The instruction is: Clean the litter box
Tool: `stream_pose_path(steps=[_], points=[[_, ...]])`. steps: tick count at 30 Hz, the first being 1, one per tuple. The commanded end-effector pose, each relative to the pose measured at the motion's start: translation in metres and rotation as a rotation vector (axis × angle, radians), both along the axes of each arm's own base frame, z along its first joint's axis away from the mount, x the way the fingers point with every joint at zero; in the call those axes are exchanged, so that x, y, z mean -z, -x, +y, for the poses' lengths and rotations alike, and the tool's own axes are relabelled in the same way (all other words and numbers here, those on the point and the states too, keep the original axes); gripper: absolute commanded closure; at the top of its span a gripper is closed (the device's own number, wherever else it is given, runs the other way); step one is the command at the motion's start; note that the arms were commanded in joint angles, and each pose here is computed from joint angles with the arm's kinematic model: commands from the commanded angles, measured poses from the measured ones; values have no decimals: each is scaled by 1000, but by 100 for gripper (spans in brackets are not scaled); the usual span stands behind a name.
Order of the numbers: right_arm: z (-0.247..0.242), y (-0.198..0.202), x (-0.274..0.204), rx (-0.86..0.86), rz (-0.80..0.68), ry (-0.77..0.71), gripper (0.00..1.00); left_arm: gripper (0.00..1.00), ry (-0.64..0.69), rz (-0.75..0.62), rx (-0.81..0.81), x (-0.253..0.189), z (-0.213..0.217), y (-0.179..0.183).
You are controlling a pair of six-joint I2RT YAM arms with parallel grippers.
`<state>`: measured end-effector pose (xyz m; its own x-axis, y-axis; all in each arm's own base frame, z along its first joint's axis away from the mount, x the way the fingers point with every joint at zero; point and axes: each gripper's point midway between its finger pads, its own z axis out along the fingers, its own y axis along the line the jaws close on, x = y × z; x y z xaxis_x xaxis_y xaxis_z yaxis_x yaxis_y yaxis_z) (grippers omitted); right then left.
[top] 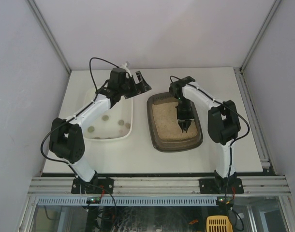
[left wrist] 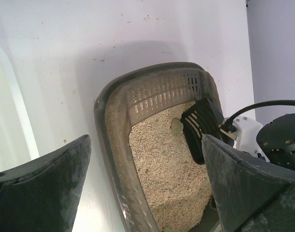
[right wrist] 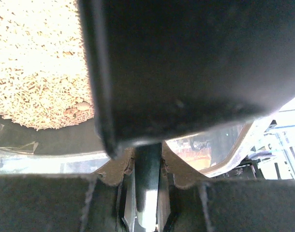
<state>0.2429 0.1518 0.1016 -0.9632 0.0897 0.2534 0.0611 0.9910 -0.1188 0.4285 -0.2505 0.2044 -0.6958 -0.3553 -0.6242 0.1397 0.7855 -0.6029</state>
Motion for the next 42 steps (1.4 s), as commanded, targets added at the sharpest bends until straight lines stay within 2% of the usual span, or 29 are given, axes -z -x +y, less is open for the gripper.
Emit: stream_pose_path(steps=[1, 6, 15, 20, 34, 42], points=[[0, -23, -1, -10, -71, 2, 100, 0, 35, -81, -15, -28, 4, -1], [24, -25, 3, 10, -59, -127, 100, 0, 37, -79, -12, -27, 4, 0], [60, -1, 7, 55, 39, -384, 100, 0, 34, -57, -23, -18, 13, -3], [72, -4, 5, 55, 27, -487, 100, 0, 31, -53, -27, -16, 16, -3], [76, -6, 23, 18, -20, -553, 100, 0, 34, -46, -24, -13, 17, 0], [61, 2, 19, -11, -53, -503, 100, 0, 30, -44, -26, -10, 18, 0]])
